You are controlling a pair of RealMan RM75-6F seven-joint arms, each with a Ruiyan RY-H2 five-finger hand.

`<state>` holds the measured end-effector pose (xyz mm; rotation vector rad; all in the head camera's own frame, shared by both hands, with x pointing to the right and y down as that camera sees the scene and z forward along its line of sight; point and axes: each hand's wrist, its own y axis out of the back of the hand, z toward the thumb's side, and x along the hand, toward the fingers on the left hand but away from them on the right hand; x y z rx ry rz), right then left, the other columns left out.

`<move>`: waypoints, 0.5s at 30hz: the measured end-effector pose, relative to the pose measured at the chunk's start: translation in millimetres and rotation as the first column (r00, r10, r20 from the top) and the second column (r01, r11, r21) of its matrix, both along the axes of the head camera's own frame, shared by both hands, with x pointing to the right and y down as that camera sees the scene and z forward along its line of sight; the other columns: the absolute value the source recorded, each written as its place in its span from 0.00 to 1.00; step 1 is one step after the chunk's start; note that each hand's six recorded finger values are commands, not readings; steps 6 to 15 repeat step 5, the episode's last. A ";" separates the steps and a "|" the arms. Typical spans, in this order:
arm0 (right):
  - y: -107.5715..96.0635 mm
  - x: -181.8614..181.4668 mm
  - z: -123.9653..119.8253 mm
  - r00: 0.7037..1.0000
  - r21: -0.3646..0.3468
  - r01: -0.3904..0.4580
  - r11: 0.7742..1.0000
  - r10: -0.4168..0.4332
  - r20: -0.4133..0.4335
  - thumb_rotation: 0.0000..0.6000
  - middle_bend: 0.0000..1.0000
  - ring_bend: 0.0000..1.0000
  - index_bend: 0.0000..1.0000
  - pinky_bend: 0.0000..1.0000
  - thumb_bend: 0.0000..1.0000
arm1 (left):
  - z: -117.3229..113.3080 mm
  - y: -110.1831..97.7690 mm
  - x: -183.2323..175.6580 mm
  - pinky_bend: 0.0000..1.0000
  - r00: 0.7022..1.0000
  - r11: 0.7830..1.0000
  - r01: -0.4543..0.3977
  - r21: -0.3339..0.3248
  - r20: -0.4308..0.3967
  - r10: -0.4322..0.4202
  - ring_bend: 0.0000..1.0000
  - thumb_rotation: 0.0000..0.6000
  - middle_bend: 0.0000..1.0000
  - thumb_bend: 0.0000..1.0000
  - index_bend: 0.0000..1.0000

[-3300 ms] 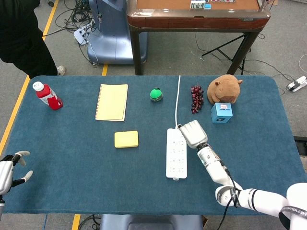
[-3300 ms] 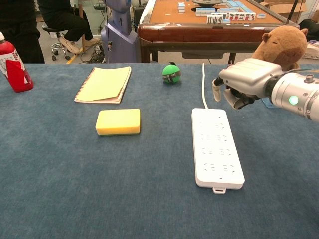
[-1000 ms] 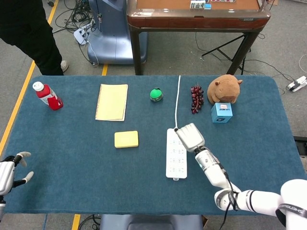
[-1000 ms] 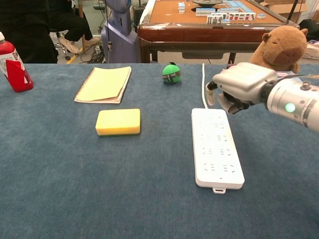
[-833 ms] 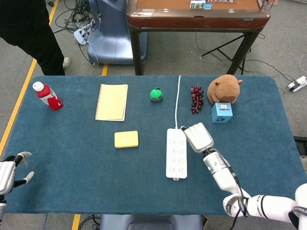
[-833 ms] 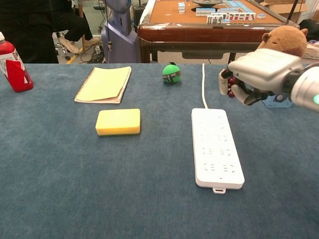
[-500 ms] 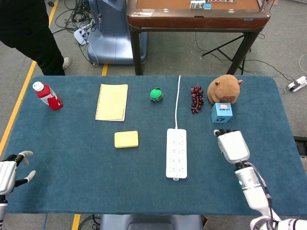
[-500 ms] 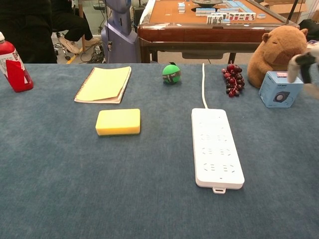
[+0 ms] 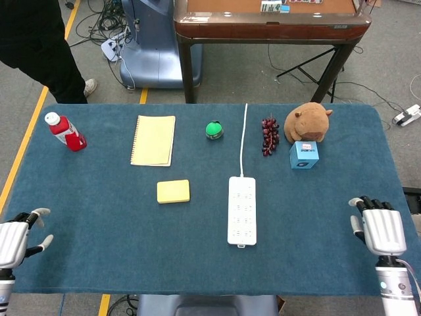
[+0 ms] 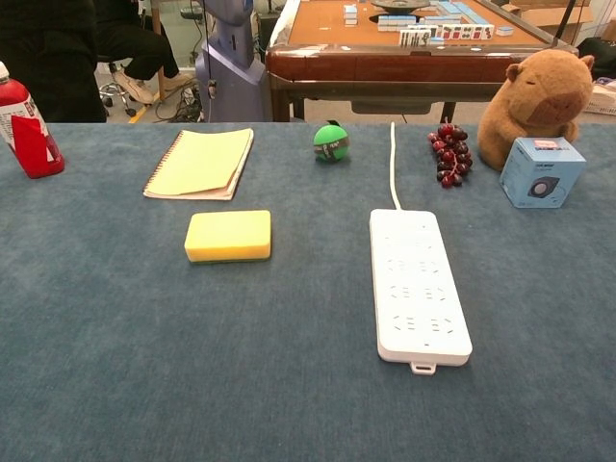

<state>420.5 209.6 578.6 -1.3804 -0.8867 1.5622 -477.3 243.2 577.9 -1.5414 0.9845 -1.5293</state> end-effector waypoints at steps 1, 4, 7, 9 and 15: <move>-0.1 3.5 -2.2 1.000 0.006 -0.011 1.000 0.011 0.005 1.00 0.39 0.40 0.38 0.42 0.38 | 0.8 -0.2 0.7 0.63 1.000 1.000 -0.003 -0.002 0.000 0.003 0.42 1.00 0.54 0.22 0.41; -1.9 12.7 -9.2 0.999 0.028 -0.038 0.999 0.037 0.023 1.00 0.39 0.40 0.38 0.42 0.38 | 4.8 0.2 3.4 0.63 1.000 1.000 -0.013 -0.013 0.002 0.013 0.42 1.00 0.54 0.22 0.41; -2.8 14.7 -10.6 0.999 0.033 -0.041 0.999 0.040 0.027 1.00 0.39 0.40 0.38 0.42 0.38 | 5.9 0.6 4.3 0.63 1.000 1.000 -0.016 -0.017 0.002 0.016 0.42 1.00 0.54 0.22 0.41; -2.8 14.7 -10.6 0.999 0.033 -0.041 0.999 0.040 0.027 1.00 0.39 0.40 0.38 0.42 0.38 | 5.9 0.6 4.3 0.63 1.000 1.000 -0.016 -0.017 0.002 0.016 0.42 1.00 0.54 0.22 0.41; -2.8 14.7 -10.6 0.999 0.033 -0.041 0.999 0.040 0.027 1.00 0.39 0.40 0.38 0.42 0.38 | 5.9 0.6 4.3 0.63 1.000 1.000 -0.016 -0.017 0.002 0.016 0.42 1.00 0.54 0.22 0.41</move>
